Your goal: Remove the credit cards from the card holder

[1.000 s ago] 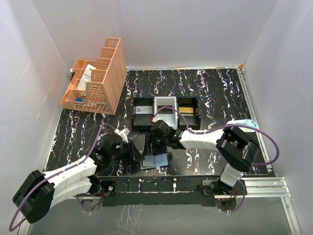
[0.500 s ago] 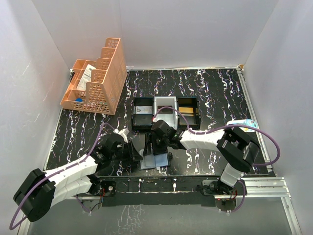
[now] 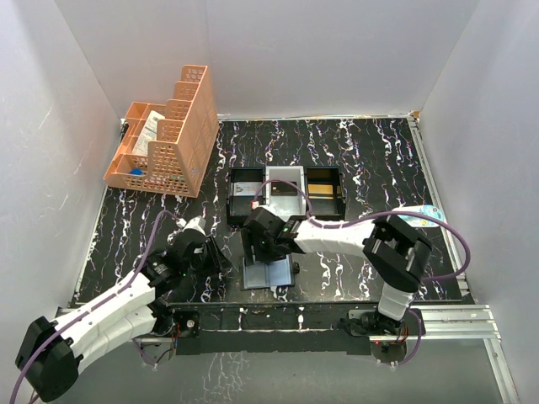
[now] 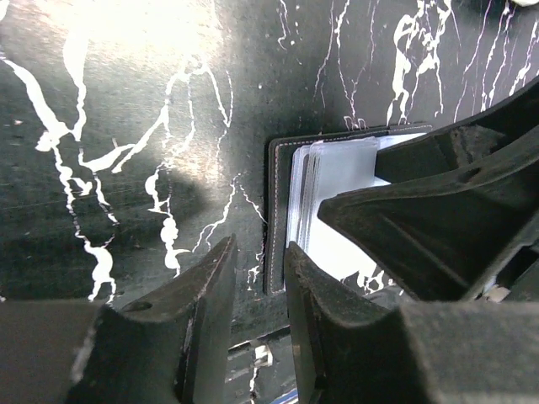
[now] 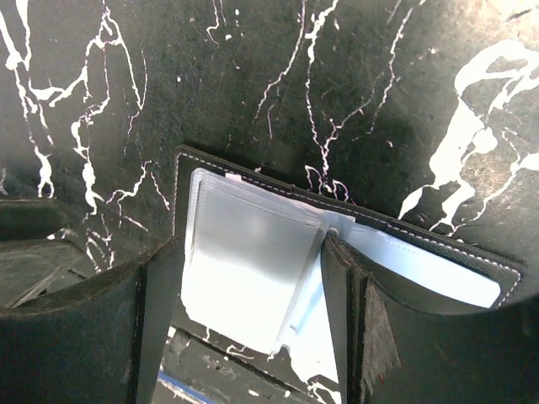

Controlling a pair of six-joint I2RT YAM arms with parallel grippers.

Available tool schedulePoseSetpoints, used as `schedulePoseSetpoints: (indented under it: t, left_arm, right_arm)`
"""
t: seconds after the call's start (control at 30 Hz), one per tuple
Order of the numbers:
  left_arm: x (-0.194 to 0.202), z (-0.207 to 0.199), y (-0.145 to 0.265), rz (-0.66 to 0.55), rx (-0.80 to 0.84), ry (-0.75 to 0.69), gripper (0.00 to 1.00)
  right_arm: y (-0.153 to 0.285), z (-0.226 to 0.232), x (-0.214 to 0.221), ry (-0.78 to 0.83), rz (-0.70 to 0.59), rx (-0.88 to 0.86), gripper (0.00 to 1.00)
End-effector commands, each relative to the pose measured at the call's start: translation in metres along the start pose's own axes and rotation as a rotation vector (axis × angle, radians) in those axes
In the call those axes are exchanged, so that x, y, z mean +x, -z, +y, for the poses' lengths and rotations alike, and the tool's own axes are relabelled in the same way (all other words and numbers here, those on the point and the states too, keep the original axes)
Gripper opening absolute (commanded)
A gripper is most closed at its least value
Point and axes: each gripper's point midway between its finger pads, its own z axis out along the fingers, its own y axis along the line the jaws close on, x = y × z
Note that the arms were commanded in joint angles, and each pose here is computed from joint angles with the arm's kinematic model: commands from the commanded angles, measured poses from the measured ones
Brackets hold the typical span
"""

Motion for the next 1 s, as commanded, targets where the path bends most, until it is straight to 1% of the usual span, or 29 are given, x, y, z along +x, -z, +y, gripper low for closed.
schedulePoseSetpoints:
  t: [0.0,0.1,0.3,0.43,0.57,0.7,0.87,0.97]
  left_arm:
    - [-0.013,0.009,0.012,-0.060,-0.071,0.017,0.29]
    - [-0.015,0.009,0.014,-0.069,-0.075,0.018,0.29]
    - [-0.016,0.009,0.015,-0.075,-0.078,0.022,0.28]
    - [-0.018,0.009,0.016,-0.084,-0.075,0.027,0.28]
    - [-0.018,0.007,0.016,-0.083,-0.064,0.029,0.28]
    - [-0.015,0.004,0.015,-0.071,-0.047,0.024,0.28]
    - [-0.012,0.000,0.013,-0.054,-0.021,0.019,0.28]
    - [-0.011,-0.002,0.012,-0.046,-0.013,0.016,0.28]
  right_arm:
    - [-0.008,-0.017,-0.006,0.068,-0.051,0.196,0.64]
    - [-0.011,-0.020,-0.004,0.096,-0.059,0.263,0.62]
    - [-0.021,-0.021,0.005,0.149,-0.052,0.341,0.61]
    - [-0.023,-0.020,0.007,0.156,-0.054,0.346,0.52]
    - [-0.018,-0.006,0.005,0.156,-0.060,0.266,0.45]
    - [-0.014,0.014,0.005,0.124,-0.031,0.101,0.43]
    - [-0.009,0.018,0.006,0.052,0.001,-0.043,0.41]
    - [-0.009,0.012,0.004,0.050,-0.004,-0.023,0.53]
